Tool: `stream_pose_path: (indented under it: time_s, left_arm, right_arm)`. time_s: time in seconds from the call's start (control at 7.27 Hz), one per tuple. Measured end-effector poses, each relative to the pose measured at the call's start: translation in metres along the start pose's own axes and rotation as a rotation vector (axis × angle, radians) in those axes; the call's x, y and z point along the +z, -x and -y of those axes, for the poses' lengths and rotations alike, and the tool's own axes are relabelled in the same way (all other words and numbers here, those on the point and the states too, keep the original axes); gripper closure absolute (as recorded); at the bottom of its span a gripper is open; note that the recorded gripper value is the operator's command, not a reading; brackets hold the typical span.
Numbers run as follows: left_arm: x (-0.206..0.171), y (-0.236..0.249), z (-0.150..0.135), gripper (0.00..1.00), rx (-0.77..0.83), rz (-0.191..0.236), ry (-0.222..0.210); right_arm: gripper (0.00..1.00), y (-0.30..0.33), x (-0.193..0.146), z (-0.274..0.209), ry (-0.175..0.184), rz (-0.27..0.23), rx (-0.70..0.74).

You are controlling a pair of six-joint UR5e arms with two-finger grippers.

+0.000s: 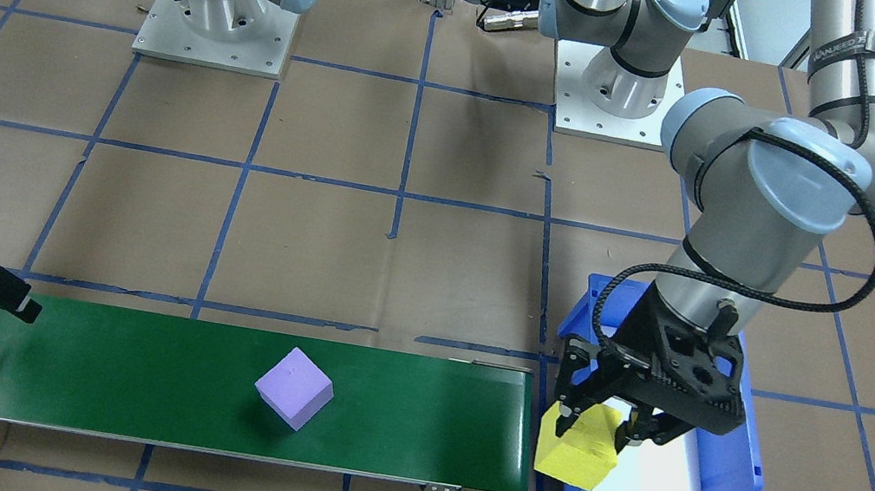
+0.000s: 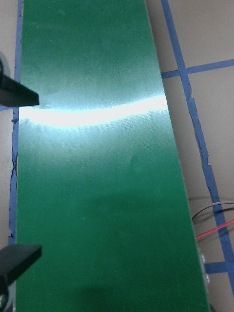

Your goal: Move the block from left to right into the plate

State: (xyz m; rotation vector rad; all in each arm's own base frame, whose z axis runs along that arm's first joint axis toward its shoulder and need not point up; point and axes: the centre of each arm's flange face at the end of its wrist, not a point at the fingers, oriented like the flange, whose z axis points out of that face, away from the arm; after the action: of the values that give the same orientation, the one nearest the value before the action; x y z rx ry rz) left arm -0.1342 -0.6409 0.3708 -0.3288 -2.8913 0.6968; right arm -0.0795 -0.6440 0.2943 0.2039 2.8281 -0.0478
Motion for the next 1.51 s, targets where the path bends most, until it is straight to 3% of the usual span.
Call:
stream_pose_path:
  time_s: [0.14,0.28,0.41,0.83,0.96,1.1,1.24,1.51]
  left_arm:
    - [0.018,-0.015,-0.008,0.61,-0.013,-0.015,0.029]
    - [0.036,-0.030,-0.019,0.38,-0.030,-0.024,0.058]
    - [0.051,-0.041,-0.028,0.00,-0.058,-0.030,0.076]
    - [0.067,-0.050,-0.038,0.00,-0.168,-0.033,0.101]
    - [0.061,-0.048,-0.036,0.00,-0.140,-0.002,0.093]
    - [0.043,-0.042,-0.032,0.00,-0.066,0.072,0.092]
    - [0.019,-0.036,-0.030,0.00,-0.020,0.126,0.125]
    - [-0.041,-0.012,-0.032,0.00,-0.040,0.152,0.268]
  right_arm:
    - [0.00,0.000,0.000,0.000,-0.002,0.000,-0.002]
    - [0.00,0.000,0.001,0.000,-0.001,0.000,-0.003]
    - [0.00,0.000,0.001,0.000,-0.001,0.000,-0.004]
    - [0.01,0.000,0.002,0.000,-0.001,0.000,-0.007]
    - [0.01,0.000,0.001,0.000,-0.003,-0.001,-0.012]
    - [0.01,-0.001,0.001,0.000,-0.008,-0.004,-0.017]
    - [0.01,0.000,0.001,0.001,-0.011,-0.004,-0.017]
    - [0.03,0.000,0.000,0.001,-0.013,-0.004,-0.006]
